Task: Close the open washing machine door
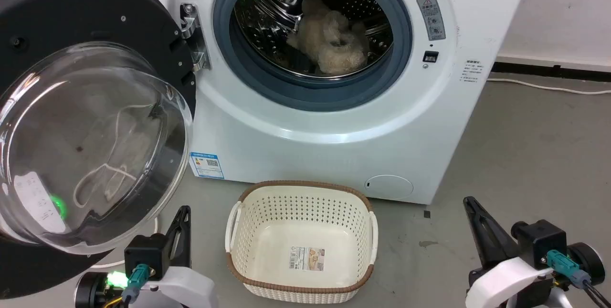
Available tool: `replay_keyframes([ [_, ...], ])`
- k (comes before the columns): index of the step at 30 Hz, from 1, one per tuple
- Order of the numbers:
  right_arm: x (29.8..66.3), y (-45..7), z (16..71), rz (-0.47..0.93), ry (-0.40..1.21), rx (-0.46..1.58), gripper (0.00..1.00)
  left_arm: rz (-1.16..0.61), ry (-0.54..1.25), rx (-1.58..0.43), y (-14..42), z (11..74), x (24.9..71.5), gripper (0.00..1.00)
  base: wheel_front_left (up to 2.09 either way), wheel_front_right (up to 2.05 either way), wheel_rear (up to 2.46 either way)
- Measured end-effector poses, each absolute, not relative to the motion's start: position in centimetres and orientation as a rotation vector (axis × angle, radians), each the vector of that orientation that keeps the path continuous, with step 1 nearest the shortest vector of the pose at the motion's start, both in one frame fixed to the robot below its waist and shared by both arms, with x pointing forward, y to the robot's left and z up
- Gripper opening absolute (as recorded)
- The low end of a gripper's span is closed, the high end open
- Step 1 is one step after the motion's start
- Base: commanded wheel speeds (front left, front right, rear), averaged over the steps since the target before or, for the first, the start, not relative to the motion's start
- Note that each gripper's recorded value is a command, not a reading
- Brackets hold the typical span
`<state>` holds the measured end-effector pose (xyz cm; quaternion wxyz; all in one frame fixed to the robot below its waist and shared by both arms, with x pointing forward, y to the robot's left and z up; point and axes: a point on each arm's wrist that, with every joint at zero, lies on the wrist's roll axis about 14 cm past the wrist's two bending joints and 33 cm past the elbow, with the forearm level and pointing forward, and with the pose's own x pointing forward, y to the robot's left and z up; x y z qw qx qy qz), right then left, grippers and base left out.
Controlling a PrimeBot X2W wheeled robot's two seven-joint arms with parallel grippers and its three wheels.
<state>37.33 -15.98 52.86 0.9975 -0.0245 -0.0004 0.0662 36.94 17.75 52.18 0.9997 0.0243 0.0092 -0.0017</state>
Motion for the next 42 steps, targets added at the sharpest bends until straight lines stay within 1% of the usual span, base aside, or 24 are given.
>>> replay_keyframes([
  [34, 37.33, -15.98, 52.86, 0.133, -0.001, -0.049, 0.00, -0.003, 0.018, 0.049, 17.75, 52.18, 36.94, 0.00, 0.00, 0.00, 0.00],
  [35, 37.33, -15.97, 52.85, 0.133, -0.001, -0.049, 1.00, -0.004, 0.019, 0.049, 17.74, 52.15, 36.93, 1.00, 0.00, 0.00, 0.00],
  [42, 37.37, -15.89, 52.98, 0.136, -0.010, -0.036, 1.00, -0.012, 0.013, 0.049, 17.47, 52.18, 36.87, 1.00, 0.00, 0.00, 0.00],
])
